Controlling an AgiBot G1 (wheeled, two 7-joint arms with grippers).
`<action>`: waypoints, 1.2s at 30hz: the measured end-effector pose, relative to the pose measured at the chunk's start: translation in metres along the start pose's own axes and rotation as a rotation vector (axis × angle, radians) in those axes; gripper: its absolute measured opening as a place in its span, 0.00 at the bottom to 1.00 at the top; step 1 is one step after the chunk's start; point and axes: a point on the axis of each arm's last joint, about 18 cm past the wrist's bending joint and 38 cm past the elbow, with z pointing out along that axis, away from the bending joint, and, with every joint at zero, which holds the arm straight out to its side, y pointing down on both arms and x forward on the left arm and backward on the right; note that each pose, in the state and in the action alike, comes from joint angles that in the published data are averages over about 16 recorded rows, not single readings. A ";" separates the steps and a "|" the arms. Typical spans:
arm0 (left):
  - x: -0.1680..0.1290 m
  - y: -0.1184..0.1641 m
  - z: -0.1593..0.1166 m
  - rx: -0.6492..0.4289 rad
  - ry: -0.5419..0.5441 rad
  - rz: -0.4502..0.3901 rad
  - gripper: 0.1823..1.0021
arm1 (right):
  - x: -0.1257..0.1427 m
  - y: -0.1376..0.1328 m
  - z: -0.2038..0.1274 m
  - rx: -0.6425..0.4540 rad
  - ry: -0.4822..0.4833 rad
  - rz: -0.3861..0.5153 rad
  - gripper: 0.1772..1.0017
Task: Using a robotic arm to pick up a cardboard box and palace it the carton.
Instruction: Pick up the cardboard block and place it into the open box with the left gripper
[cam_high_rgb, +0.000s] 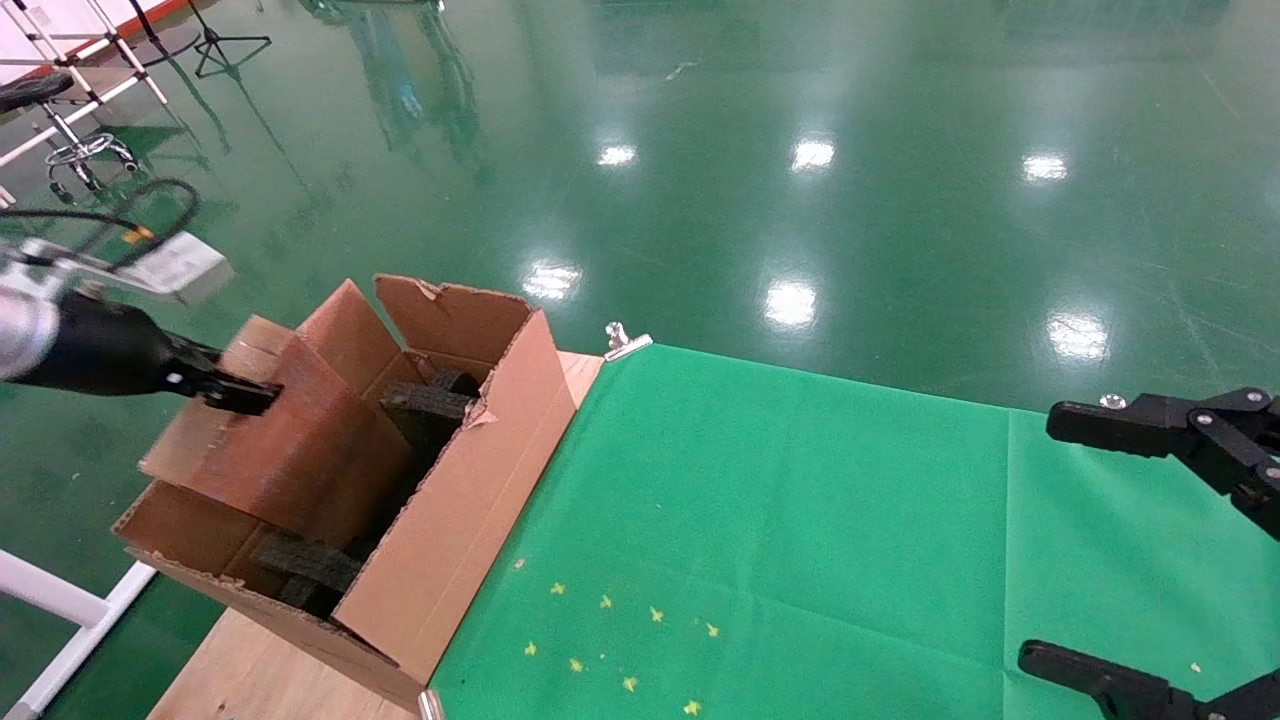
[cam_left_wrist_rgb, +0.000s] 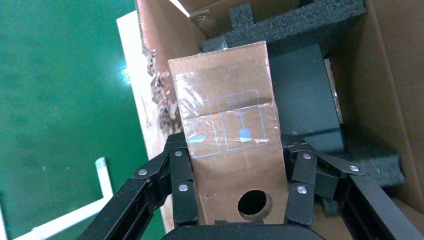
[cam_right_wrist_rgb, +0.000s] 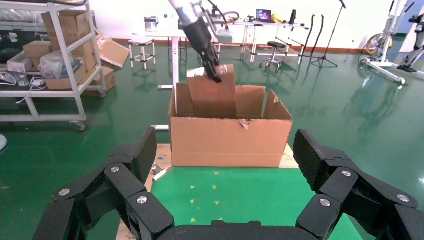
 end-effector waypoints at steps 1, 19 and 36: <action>-0.001 0.001 0.006 -0.005 0.000 -0.003 0.31 | 0.000 0.000 0.000 0.000 0.000 0.000 1.00; 0.013 0.035 0.084 -0.132 0.035 -0.095 0.30 | 0.000 0.000 0.000 0.000 0.000 0.000 1.00; 0.015 0.042 0.089 -0.148 0.044 -0.122 0.38 | 0.000 0.000 0.000 0.000 0.000 0.000 1.00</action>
